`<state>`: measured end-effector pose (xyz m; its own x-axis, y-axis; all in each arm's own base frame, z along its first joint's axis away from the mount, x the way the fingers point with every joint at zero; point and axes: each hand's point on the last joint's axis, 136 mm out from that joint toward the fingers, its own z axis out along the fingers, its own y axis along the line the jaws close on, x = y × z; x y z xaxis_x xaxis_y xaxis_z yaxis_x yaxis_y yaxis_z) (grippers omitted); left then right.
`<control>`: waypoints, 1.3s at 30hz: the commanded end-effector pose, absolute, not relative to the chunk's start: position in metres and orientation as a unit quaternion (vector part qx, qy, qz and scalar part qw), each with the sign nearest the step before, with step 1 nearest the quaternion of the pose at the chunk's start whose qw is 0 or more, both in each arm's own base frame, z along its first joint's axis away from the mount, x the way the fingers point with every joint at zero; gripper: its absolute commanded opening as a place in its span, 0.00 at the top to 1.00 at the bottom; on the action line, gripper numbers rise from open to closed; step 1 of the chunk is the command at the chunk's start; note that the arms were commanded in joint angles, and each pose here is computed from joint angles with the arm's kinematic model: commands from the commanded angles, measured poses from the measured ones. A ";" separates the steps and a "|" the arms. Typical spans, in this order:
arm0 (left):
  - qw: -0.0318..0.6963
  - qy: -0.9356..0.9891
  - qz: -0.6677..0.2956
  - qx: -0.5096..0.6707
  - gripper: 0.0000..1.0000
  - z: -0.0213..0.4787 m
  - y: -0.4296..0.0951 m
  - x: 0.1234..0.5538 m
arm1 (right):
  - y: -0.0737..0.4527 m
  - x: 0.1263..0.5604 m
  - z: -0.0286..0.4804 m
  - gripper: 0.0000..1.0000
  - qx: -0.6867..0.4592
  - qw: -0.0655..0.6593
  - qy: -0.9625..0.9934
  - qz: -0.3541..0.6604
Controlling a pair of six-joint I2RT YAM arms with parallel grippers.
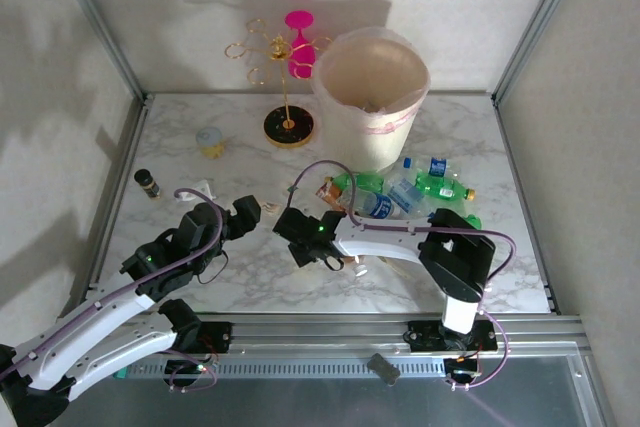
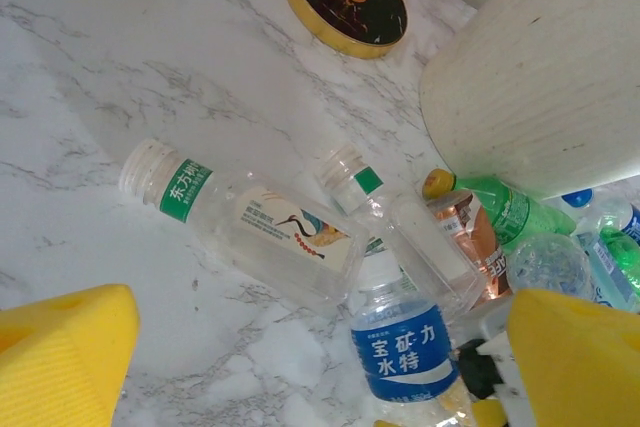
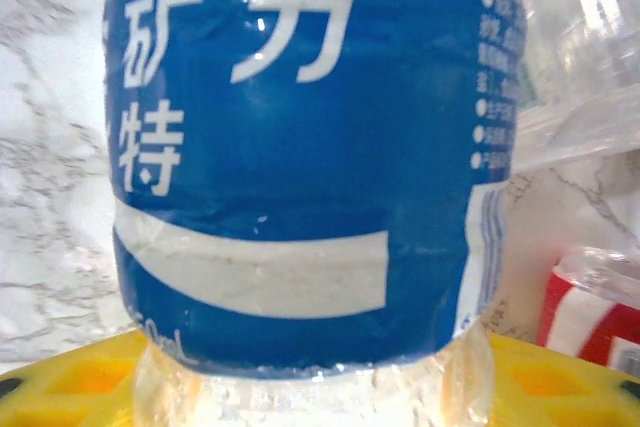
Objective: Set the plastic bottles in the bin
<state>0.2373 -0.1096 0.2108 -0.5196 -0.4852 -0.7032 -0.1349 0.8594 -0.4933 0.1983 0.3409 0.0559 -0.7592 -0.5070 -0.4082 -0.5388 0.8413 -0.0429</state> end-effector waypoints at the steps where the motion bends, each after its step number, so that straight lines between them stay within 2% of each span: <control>1: 0.468 0.843 -0.195 -0.181 0.06 0.229 -0.107 0.236 | 0.340 0.197 0.079 0.47 -0.276 0.225 0.933 0.056; 9: 0.490 0.833 -0.208 -0.153 0.06 0.259 -0.110 0.236 | 0.336 0.198 0.129 0.50 -0.276 0.285 0.912 0.106; 18: 0.469 0.795 -0.385 0.013 0.08 0.315 -0.187 0.215 | 0.329 0.199 0.235 0.51 -0.275 0.409 0.844 0.212; 24: 0.498 0.754 -0.423 0.063 0.09 0.366 -0.199 0.208 | 0.301 0.217 0.310 0.51 -0.224 0.481 0.810 0.248; 31: 0.546 0.703 -0.445 0.095 0.08 0.419 -0.210 0.212 | 0.258 0.266 0.394 0.52 -0.163 0.549 0.777 0.262; 39: 0.582 0.714 -0.384 0.064 0.07 0.445 -0.223 0.263 | 0.217 0.353 0.432 0.51 -0.098 0.573 0.788 0.203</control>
